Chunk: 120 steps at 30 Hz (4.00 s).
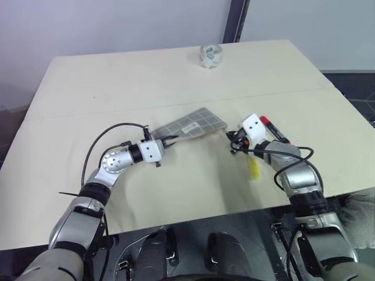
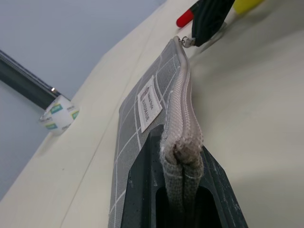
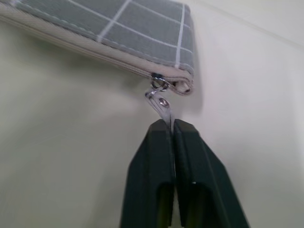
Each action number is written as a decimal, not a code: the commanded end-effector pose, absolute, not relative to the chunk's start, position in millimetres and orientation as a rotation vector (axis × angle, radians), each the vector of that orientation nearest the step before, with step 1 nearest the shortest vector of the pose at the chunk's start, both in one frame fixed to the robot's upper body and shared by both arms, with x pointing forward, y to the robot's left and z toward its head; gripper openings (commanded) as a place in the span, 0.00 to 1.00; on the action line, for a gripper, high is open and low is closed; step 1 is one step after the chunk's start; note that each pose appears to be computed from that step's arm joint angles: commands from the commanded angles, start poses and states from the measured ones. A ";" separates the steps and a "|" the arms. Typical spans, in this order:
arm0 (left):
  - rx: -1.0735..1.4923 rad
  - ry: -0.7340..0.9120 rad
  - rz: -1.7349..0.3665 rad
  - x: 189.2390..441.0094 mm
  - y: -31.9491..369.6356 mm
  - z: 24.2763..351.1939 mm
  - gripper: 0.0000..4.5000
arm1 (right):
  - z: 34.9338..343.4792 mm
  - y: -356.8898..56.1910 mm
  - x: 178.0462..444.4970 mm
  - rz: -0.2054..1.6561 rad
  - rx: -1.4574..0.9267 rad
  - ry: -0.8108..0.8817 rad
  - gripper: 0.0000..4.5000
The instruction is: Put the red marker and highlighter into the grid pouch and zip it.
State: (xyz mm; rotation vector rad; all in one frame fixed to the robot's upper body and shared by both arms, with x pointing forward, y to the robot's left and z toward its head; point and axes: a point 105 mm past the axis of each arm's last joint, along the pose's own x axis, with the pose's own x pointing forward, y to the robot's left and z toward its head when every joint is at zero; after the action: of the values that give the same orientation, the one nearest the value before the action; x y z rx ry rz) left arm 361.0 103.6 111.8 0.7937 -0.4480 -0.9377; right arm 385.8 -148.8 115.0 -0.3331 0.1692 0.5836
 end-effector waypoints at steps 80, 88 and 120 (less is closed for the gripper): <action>0.896 -0.537 -0.938 359.5 82.2 110.7 0.00 | 60.8 -180.3 252.0 0.176 -0.037 0.289 0.21; 0.886 -0.548 -0.953 358.5 77.3 111.7 0.00 | 99.8 -145.2 260.6 0.555 -0.259 0.097 0.20; 0.928 -0.583 -1.059 345.0 66.9 108.0 0.00 | 119.5 -156.2 296.7 0.632 -0.361 0.051 0.20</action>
State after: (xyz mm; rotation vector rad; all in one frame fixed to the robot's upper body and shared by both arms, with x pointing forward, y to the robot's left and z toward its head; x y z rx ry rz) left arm 352.8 73.7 112.1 0.9061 -0.5616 -1.0088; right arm 292.6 -154.3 102.3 -0.3421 0.1071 0.6399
